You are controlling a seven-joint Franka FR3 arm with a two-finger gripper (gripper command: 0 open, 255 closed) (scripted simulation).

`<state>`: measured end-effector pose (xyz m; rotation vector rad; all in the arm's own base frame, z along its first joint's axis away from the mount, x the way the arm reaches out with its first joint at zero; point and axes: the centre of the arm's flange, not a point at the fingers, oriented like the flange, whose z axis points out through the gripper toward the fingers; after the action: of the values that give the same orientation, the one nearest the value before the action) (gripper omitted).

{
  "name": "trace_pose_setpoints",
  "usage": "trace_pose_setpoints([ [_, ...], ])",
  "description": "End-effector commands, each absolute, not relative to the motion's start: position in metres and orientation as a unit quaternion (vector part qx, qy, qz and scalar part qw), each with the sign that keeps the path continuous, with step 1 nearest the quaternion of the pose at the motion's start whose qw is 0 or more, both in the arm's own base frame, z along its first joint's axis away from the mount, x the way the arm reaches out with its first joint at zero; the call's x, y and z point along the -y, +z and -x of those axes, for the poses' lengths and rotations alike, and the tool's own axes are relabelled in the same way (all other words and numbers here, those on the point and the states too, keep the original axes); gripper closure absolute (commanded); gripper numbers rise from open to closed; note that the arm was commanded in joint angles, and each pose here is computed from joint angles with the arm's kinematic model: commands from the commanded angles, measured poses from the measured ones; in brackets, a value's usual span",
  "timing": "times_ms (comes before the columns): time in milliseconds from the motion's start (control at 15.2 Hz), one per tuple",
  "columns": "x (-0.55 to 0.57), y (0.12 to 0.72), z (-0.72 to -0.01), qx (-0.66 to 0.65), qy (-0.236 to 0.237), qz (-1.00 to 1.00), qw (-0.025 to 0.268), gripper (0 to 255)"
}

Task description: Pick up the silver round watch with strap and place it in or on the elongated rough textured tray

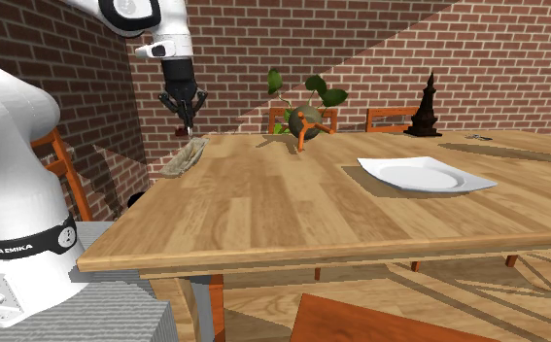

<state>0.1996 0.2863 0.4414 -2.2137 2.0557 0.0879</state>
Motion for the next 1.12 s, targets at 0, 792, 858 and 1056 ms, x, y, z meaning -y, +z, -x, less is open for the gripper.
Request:
trace_pose_setpoints([
  [0, -0.287, 0.431, -0.200, -0.679, 0.029, 0.731, 0.060, 255],
  [792, -0.287, 0.426, -0.200, -0.679, 0.029, 0.731, 0.060, 0],
  [858, -0.287, 0.426, -0.200, -0.679, 0.029, 0.731, 0.060, 0],
  [1056, -0.283, 0.452, -0.199, -0.679, 0.029, 0.731, 0.060, 0],
])
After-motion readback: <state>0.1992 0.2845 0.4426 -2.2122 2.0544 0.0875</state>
